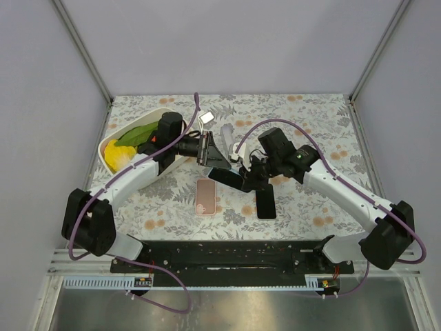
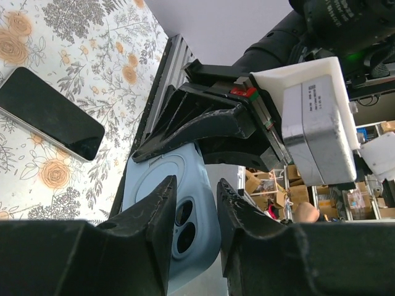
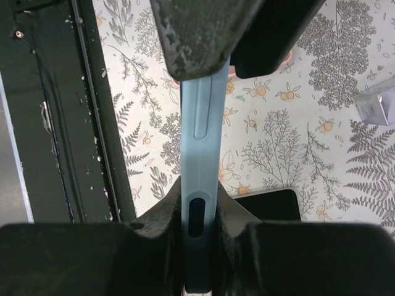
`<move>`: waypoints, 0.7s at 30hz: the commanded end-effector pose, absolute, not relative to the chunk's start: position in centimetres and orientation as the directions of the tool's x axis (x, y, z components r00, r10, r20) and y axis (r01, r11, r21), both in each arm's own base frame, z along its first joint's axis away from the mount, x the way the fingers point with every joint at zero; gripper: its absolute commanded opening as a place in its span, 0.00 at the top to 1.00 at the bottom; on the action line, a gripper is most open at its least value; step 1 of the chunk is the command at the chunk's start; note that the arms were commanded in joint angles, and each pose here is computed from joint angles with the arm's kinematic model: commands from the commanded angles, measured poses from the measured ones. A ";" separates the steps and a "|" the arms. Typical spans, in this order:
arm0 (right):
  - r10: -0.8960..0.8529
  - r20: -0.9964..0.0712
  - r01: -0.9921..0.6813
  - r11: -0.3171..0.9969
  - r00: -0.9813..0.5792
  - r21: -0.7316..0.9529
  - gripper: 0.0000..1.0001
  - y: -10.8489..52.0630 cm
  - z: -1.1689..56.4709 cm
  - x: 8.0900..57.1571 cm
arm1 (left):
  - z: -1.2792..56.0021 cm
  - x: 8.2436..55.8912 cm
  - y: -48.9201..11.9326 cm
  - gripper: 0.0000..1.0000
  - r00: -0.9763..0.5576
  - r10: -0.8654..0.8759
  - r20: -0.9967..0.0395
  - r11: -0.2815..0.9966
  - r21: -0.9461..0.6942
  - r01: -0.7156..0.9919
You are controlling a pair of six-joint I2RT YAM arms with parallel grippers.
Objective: Take the phone out of the phone case
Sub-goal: Remove the phone case from the phone.
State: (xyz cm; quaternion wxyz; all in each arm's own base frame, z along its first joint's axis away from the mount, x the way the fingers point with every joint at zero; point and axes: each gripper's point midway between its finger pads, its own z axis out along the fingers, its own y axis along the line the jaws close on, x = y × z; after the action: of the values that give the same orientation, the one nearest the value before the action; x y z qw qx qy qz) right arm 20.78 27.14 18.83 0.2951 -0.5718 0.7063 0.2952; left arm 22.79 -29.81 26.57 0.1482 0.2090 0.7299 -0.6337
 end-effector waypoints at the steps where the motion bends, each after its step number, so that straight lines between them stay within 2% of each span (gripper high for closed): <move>1: -0.516 -0.852 -0.973 0.137 0.091 -0.187 1.00 29.6 26.4 23.4 | 22.8 24.8 -30.0 1.00 -0.961 0.024 -0.275 0.282 -0.920 0.271; 21: -0.525 -0.844 -0.964 0.154 0.106 -0.217 1.00 29.4 27.2 23.6 | 19.1 25.8 -29.1 1.00 -0.987 -0.028 -0.159 0.407 -0.903 0.134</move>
State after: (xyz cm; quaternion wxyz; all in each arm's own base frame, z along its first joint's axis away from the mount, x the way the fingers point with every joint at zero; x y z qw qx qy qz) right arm 21.07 25.90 17.79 0.2831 -0.5955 0.7126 0.2397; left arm 23.16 -30.01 24.19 0.0882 0.1463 0.7672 -0.6183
